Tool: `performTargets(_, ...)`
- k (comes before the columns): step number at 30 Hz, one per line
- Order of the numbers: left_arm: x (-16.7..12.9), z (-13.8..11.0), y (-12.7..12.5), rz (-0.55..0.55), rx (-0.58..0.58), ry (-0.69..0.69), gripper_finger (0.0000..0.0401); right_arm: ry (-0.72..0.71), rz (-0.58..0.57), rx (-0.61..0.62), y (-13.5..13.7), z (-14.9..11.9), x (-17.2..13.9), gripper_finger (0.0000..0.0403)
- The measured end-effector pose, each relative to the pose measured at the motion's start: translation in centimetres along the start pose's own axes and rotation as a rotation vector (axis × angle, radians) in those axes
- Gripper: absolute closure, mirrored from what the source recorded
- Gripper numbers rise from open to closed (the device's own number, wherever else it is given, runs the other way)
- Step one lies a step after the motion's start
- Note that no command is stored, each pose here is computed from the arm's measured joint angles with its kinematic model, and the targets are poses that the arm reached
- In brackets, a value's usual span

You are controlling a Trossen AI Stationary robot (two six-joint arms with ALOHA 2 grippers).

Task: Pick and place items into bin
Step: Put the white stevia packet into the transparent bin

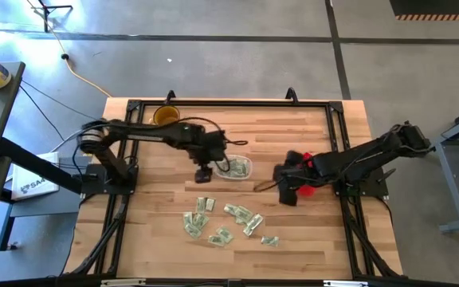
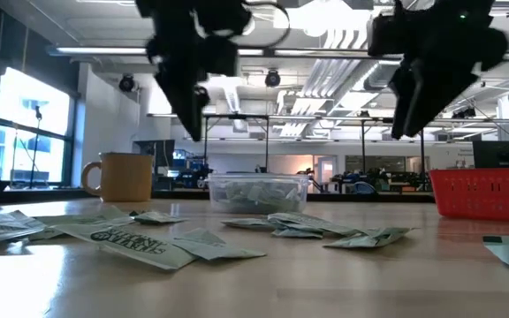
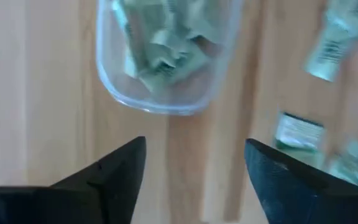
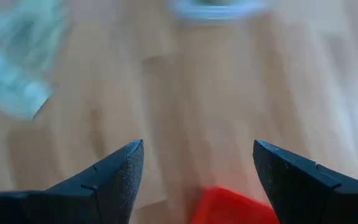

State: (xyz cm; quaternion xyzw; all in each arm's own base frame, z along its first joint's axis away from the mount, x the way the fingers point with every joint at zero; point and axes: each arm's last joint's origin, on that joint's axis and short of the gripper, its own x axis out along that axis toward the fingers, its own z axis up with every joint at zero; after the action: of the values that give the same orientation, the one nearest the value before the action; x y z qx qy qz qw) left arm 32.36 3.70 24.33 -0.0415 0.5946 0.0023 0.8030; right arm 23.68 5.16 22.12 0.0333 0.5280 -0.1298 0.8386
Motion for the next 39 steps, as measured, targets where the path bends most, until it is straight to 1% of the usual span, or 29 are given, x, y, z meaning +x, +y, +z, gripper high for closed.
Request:
performTargets(3, -1.0, -2.2, -1.2, 0.007, 0.004, 0.040, 0.0089, 0.013, 0.165, -0.243, 1.7, 0.1, 0.8, 0.0109)
performTargets(4, -1.1, -2.8, -1.5, 0.013, -0.005, 0.041, 0.0094, 0.023, 0.224, -0.289, 2.3, 0.1, 1.0, 0.0109)
performTargets(5, -1.2, -3.5, -1.8, 0.021, -0.019, 0.037, 0.0099, 0.039, 0.275, -0.308, 2.9, -0.1, 1.2, 0.0109)
performTargets(7, -1.4, -5.2, -2.4, 0.024, -0.055, 0.043, 0.0113, 0.056, 0.360, -0.293, 4.3, -0.4, 1.4, 0.0109)
performTargets(11, -1.0, -7.8, -3.4, 0.050, -0.108, 0.011, 0.0141, 0.097, 0.415, -0.192, 7.3, -1.5, 1.7, 0.0109)
performTargets(14, -0.8, -9.3, -3.8, 0.069, -0.104, -0.026, 0.0157, 0.110, 0.487, -0.081, 10.0, -2.0, 1.7, 0.0109)
performTargets(16, -0.7, -10.0, -3.8, 0.085, -0.099, -0.030, 0.0165, 0.108, 0.513, -0.048, 12.1, -1.8, 1.5, 0.0109)
performTargets(18, -0.6, -10.1, -3.7, 0.094, -0.084, -0.049, 0.0170, 0.114, 0.487, -0.051, 14.1, -1.6, 1.7, 0.0109)
performTargets(19, -0.7, -10.1, -3.7, 0.099, -0.071, -0.059, 0.0172, 0.120, 0.454, -0.058, 15.0, -1.7, 1.9, 0.0109)
performTargets(22, -0.7, -10.0, -3.7, 0.110, -0.023, -0.072, 0.0176, 0.153, 0.295, -0.022, 16.8, -1.6, 3.0, 0.0111)
performTargets(25, -0.7, -10.0, -3.7, 0.111, 0.011, -0.071, 0.0176, 0.230, 0.124, 0.072, 17.4, -1.6, 4.8, 0.0118)
performTargets(26, -0.7, -10.0, -3.7, 0.111, 0.023, -0.070, 0.0176, 0.252, 0.089, 0.096, 17.5, -1.5, 5.4, 0.0121)
performTargets(27, -0.7, -10.1, -3.7, 0.112, 0.031, -0.067, 0.0176, 0.264, 0.080, 0.109, 17.6, -1.4, 6.0, 0.0124)
performTargets(31, -0.7, -10.1, -3.7, 0.112, 0.061, -0.061, 0.0176, 0.260, 0.185, 0.101, 18.9, -0.3, 7.0, 0.0139)
performTargets(33, -0.7, -10.1, -3.7, 0.112, 0.076, -0.056, 0.0176, 0.250, 0.204, 0.100, 19.3, -0.3, 7.0, 0.0145)
performTargets(35, -0.7, -10.2, -3.7, 0.112, 0.081, -0.050, 0.0176, 0.242, 0.188, 0.119, 19.3, -0.4, 7.0, 0.0150)
performTargets(37, -0.7, -10.2, -3.7, 0.118, 0.083, -0.051, 0.0176, 0.257, 0.149, 0.144, 19.0, -0.7, 7.0, 0.0156)
performTargets(39, -0.7, -10.2, -3.7, 0.130, 0.084, -0.052, 0.0176, 0.276, 0.114, 0.188, 18.4, -0.7, 7.3, 0.0170)
